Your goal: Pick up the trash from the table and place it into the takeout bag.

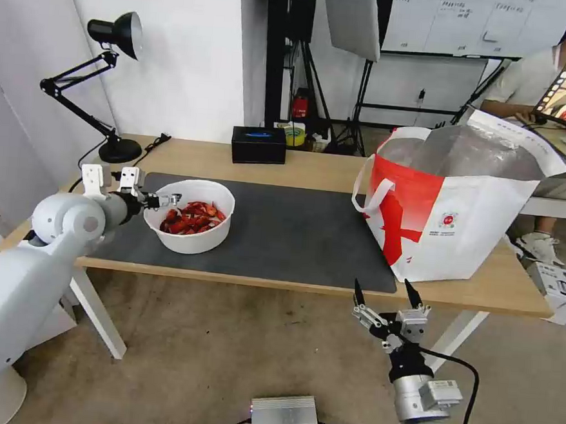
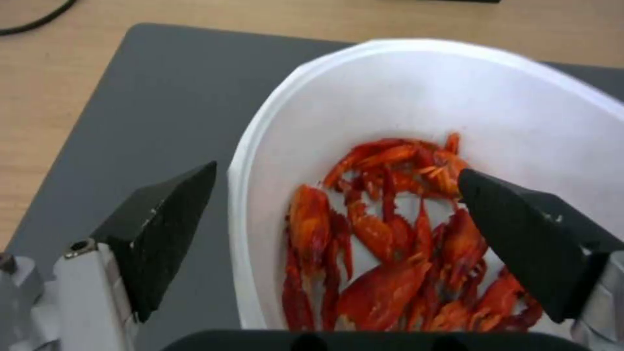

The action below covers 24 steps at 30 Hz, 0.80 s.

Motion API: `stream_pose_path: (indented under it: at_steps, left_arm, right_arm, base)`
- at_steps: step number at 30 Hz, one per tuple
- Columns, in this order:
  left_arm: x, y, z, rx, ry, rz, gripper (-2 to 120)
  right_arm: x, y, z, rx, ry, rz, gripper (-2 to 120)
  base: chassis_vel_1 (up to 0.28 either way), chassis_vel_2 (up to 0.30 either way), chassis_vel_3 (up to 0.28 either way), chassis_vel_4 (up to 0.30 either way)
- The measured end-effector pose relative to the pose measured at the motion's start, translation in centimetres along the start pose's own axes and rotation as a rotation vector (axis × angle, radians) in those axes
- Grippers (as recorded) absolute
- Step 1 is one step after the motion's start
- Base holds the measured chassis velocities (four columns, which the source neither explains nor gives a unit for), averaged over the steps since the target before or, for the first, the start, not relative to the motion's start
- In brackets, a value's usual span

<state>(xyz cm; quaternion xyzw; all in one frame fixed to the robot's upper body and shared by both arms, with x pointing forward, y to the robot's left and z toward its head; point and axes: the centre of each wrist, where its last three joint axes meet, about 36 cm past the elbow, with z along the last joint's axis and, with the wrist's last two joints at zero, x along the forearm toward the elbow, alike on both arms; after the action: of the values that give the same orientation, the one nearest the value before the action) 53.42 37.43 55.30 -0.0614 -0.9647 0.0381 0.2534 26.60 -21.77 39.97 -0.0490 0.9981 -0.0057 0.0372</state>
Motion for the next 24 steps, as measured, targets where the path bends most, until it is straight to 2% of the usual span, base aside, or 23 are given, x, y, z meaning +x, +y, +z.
stream_pose_path:
  at_steps: [17,19,22,24]
  left_arm:
    - [-1.2,0.8,1.3,-0.019,0.034,0.005,99]
    - [-1.3,0.9,1.4,-0.021,0.035,0.006,96]
    - [-1.4,0.8,1.6,-0.032,0.038,0.013,81]
    - [-1.4,0.8,1.7,-0.038,0.038,0.013,77]
  right_arm:
    - [0.0,0.0,0.0,0.0,0.0,0.0,100]
    - [0.0,0.0,0.0,0.0,0.0,0.0,100]
    - [0.0,0.0,0.0,0.0,0.0,0.0,100]
    - [0.0,0.0,0.0,0.0,0.0,0.0,100]
  base:
    - [0.0,0.0,0.0,0.0]
    - [0.0,0.0,0.0,0.0]
    - [0.0,0.0,0.0,0.0]
    - [0.0,0.0,0.0,0.0]
